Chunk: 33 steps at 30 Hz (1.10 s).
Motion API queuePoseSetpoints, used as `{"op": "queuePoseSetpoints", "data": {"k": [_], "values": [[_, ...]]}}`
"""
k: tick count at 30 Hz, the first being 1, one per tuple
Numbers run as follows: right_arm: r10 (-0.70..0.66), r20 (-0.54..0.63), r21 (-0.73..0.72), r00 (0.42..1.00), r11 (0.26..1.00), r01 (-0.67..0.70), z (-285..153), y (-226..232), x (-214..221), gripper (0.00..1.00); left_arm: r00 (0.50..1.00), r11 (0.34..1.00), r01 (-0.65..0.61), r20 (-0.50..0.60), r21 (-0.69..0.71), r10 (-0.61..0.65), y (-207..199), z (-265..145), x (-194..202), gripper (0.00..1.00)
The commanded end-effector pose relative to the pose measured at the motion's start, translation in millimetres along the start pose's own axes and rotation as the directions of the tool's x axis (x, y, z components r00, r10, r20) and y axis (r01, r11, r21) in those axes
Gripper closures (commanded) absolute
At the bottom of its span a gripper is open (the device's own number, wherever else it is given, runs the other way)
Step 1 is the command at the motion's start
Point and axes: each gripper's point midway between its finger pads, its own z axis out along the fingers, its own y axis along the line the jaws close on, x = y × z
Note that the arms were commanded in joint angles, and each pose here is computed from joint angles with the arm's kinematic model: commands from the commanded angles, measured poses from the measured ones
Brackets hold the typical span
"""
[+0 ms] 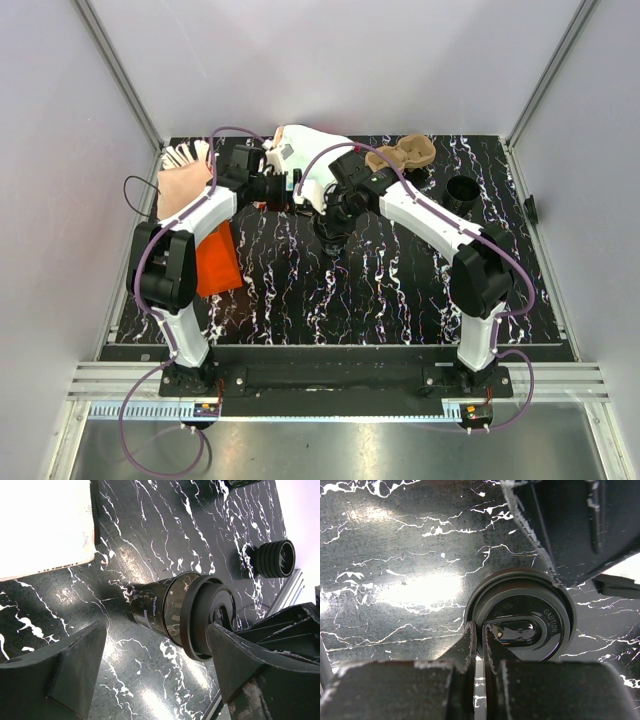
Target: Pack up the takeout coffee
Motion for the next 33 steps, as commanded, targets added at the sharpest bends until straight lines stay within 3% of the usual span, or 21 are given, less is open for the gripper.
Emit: {"op": "queuePoseSetpoints", "data": {"k": [1, 27, 31, 33], "values": [[0.013, -0.008, -0.007, 1.000, 1.000, -0.013, 1, -2, 3, 0.98, 0.999, 0.999, -0.032, 0.000, -0.028, 0.032, 6, 5, 1, 0.15], [0.049, -0.014, 0.000, 0.999, 0.999, -0.049, 8, -14, 4, 0.96, 0.998, 1.000, -0.025, -0.054, -0.014, 0.024, 6, 13, 23, 0.14], [0.052, -0.007, 0.000, 0.999, 0.999, -0.052, 8, -15, 1, 0.89, 0.998, 1.000, -0.029, -0.058, -0.009, 0.029, 6, 13, 25, 0.14], [0.048, -0.006, -0.003, 0.999, 0.999, -0.049, 8, -14, 0, 0.81, 0.998, 1.000, -0.027, -0.059, -0.008, 0.027, 6, 13, 25, 0.14]]}}
